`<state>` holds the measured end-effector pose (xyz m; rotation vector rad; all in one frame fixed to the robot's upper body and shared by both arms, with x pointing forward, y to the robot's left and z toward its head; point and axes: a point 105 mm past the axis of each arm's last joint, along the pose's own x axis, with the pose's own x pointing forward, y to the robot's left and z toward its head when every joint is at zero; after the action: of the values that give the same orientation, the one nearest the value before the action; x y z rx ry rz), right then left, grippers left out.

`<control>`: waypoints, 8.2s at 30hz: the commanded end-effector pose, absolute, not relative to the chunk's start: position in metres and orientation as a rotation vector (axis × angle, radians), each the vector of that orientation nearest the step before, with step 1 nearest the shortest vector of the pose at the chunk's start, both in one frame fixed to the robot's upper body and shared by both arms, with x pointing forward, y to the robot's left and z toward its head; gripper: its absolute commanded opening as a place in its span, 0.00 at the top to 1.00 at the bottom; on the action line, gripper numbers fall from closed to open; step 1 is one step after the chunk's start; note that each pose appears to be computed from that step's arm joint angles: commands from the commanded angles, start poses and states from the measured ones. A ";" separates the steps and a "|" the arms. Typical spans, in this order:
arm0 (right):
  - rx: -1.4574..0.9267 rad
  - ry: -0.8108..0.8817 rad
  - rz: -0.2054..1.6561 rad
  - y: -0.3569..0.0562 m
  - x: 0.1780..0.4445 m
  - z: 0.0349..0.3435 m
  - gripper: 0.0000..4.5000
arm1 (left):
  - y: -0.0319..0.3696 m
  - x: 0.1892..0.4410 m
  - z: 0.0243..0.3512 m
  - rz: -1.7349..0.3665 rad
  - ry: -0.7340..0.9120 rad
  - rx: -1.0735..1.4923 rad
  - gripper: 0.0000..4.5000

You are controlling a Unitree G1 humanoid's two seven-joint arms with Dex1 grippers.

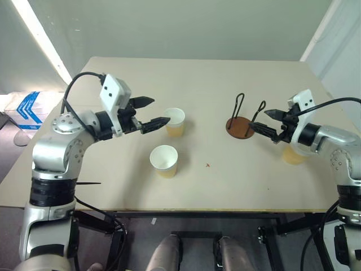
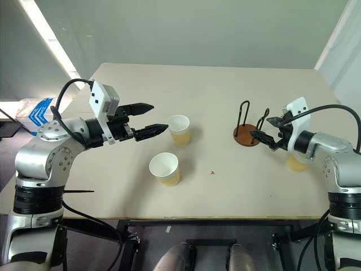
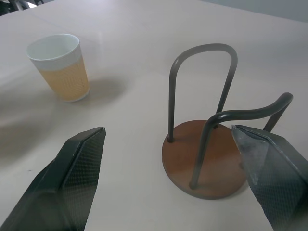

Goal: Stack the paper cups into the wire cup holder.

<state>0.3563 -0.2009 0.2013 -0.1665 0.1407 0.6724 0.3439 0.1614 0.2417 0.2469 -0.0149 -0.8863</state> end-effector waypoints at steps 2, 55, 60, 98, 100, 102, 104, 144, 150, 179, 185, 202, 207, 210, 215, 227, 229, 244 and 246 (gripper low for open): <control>-0.201 0.105 0.654 -0.206 0.355 0.214 0.02 | 0.160 0.342 0.252 -0.888 -0.060 0.266 0.00; -0.068 0.246 0.421 -0.222 0.408 0.197 0.10 | 0.140 0.358 0.244 -1.101 -0.004 0.345 0.00; -0.065 0.239 0.434 -0.221 0.405 0.202 0.45 | 0.136 0.358 0.243 -1.118 -0.004 0.340 0.00; -0.306 0.273 0.939 -0.134 0.308 0.179 0.99 | 0.129 0.303 0.246 -1.465 0.122 0.556 0.00; -0.319 0.283 0.936 -0.134 0.308 0.174 0.99 | 0.129 0.303 0.246 -1.460 0.122 0.558 0.00; -0.309 0.303 0.934 -0.134 0.309 0.170 0.99 | 0.129 0.303 0.247 -1.457 0.123 0.560 0.00; -0.307 0.328 0.925 -0.139 0.309 0.165 0.86 | 0.129 0.303 0.247 -1.455 0.124 0.562 0.00; -0.118 0.167 0.860 -0.165 0.264 0.233 0.20 | 0.162 0.304 0.168 -1.500 0.400 0.931 0.08; -0.123 0.150 0.841 -0.167 0.264 0.236 0.20 | 0.155 0.307 0.169 -1.522 0.355 0.936 0.49; -0.273 0.086 1.062 -0.163 0.217 0.225 0.20 | 0.080 0.313 0.298 -1.763 0.019 0.897 1.00; -0.284 0.047 0.974 -0.166 0.229 0.235 0.20 | 0.054 0.324 0.306 -1.797 -0.029 0.967 1.00; -0.257 0.053 0.825 -0.180 0.219 0.238 0.20 | -0.001 0.330 0.290 -1.907 -0.092 1.086 1.00; -0.247 0.051 0.806 -0.182 0.215 0.238 0.20 | -0.003 0.326 0.307 -1.902 -0.145 1.072 1.00; -0.241 0.051 0.794 -0.186 0.215 0.238 0.20 | -0.006 0.324 0.315 -1.903 -0.167 1.046 1.00; -0.241 0.056 0.774 -0.191 0.214 0.237 0.20 | -0.013 0.324 0.305 -1.923 -0.140 1.068 1.00; -0.248 0.060 0.730 -0.198 0.206 0.236 0.20 | -0.030 0.326 0.272 -1.969 -0.084 1.149 1.00; -0.248 0.061 0.722 -0.198 0.204 0.236 0.20 | -0.031 0.327 0.266 -1.972 -0.070 1.180 1.00; -0.275 0.006 0.592 -0.223 0.206 0.266 0.20 | -0.044 0.329 0.252 -1.974 -0.079 1.287 1.00; -0.278 0.013 0.590 -0.222 0.206 0.265 0.20 | -0.047 0.329 0.253 -1.974 -0.085 1.289 1.00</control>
<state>0.2086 -0.2227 0.2564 -0.2478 0.0407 0.6034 0.3338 -0.0438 0.2425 1.2578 -0.0405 -1.9506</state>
